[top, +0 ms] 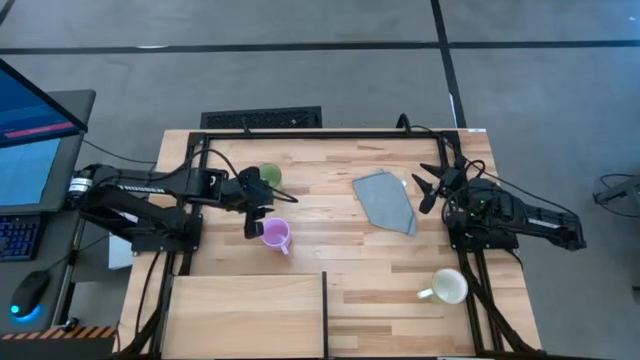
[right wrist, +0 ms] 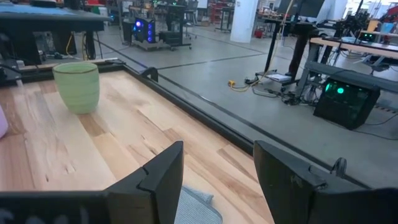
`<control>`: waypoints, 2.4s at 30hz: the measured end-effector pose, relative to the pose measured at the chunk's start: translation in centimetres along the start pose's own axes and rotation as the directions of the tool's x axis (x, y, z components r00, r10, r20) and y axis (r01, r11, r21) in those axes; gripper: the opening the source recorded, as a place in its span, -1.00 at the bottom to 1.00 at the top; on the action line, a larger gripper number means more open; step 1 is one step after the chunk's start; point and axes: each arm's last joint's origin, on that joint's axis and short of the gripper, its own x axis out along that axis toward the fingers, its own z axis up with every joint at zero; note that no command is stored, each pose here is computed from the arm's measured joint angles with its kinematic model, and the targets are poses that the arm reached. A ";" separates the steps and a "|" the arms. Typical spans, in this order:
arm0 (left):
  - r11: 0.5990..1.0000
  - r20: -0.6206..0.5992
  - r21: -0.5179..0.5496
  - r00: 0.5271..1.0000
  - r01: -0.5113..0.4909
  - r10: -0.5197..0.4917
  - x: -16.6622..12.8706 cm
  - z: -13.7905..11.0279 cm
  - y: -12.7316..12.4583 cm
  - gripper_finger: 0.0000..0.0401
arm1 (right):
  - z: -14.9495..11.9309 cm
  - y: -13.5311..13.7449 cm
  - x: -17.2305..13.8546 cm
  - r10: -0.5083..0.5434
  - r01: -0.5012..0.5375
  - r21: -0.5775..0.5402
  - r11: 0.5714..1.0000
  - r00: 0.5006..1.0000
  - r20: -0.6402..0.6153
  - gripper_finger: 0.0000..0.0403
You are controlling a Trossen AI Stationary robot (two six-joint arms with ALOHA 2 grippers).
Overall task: Stack small to large cups/mugs on shelf
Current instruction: Put the purple mug on the shelf
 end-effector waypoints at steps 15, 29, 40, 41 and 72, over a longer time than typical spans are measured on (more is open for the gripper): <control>0.975 -0.048 0.091 0.979 0.201 -0.197 0.0 -0.3 -0.3 -0.59 | 0.0 0.0 0.0 0.000 0.000 -0.001 1.000 1.000 -0.003 0.07; 0.995 -0.037 0.030 0.995 0.094 -0.093 0.0 -0.3 0.0 -0.22 | -0.2 0.0 0.0 0.001 -0.001 -0.009 1.000 1.000 -0.016 0.07; 0.962 -0.059 -0.268 0.996 0.055 -0.074 0.1 -0.5 0.1 -0.21 | -0.2 0.0 0.0 0.001 -0.001 -0.009 1.000 1.000 -0.016 0.07; 0.956 -0.066 -0.289 0.995 0.056 -0.078 0.2 -0.5 0.0 -0.21 | -0.2 0.0 0.0 0.001 -0.001 -0.008 1.000 1.000 -0.016 0.07; 0.956 -0.379 -0.294 0.920 -0.023 -0.094 5.6 -1.8 -2.2 -0.21 | -0.5 0.0 0.0 0.007 -0.001 0.116 0.993 0.999 -0.045 0.07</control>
